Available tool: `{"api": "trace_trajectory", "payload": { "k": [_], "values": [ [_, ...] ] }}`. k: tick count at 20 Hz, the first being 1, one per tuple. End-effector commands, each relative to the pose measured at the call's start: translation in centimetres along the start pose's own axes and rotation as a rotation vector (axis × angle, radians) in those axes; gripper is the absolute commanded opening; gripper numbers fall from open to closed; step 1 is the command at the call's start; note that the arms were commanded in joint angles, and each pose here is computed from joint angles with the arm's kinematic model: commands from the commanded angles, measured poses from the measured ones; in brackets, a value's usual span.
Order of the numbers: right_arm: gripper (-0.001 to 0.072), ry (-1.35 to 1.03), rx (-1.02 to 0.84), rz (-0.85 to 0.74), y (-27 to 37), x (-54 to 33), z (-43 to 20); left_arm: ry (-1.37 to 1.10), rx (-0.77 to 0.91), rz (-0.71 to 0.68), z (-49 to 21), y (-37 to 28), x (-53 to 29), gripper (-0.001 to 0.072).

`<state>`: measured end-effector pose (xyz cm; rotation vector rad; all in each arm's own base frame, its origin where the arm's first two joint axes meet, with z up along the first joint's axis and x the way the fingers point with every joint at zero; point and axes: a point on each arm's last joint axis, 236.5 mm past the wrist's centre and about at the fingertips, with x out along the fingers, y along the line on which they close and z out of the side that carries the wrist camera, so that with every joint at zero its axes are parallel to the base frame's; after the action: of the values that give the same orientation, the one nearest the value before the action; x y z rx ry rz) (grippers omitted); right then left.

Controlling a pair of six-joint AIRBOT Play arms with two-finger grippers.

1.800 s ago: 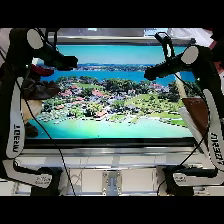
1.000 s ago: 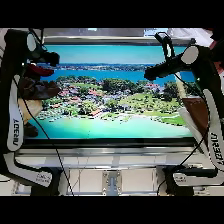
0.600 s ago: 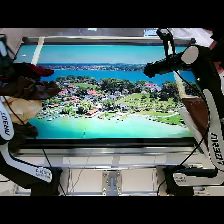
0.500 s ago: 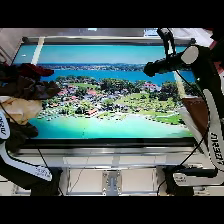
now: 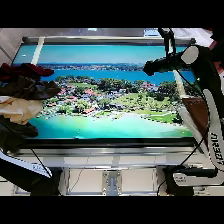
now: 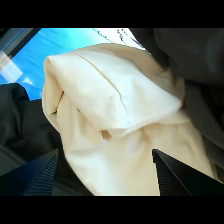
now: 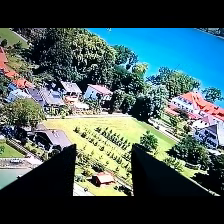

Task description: Fold the shirts.

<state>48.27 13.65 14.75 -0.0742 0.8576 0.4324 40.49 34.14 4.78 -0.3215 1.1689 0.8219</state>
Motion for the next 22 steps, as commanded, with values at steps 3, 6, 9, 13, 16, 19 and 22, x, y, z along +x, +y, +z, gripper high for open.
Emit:
{"api": "trace_trajectory", "payload": {
  "k": [3,6,9,13,16,19,22],
  "values": [
    [0.042,-0.001,0.074,0.003,0.1,0.0,0.0,0.035,-0.031,0.001,-0.3,-0.6,5.2,0.0707],
    [0.0419,-0.002,0.074,0.002,0.1,0.0,0.1,0.041,-0.026,0.001,-0.4,-1.1,6.8,0.0707],
    [0.0419,-0.004,0.078,0.009,0.3,0.0,0.1,0.049,-0.017,0.007,-0.6,-1.2,8.3,0.0703],
    [0.0411,-0.008,0.086,0.025,0.6,0.0,0.2,-0.001,-0.01,-0.01,0.5,-1.8,8.7,0.0018],
    [0.0411,-0.019,0.086,0.022,0.5,0.0,0.5,0.034,0.017,-0.028,-0.3,-2.2,8.4,0.001],
    [0.0411,-0.042,0.085,0.016,0.4,0.0,1.0,0.089,-0.005,-0.121,-1.5,-4.0,6.6,0.001],
    [0.0411,-0.054,0.082,0.008,0.2,0.0,1.3,0.101,-0.064,-0.335,-1.5,-8.5,2.2,0.001]
  ]
}}
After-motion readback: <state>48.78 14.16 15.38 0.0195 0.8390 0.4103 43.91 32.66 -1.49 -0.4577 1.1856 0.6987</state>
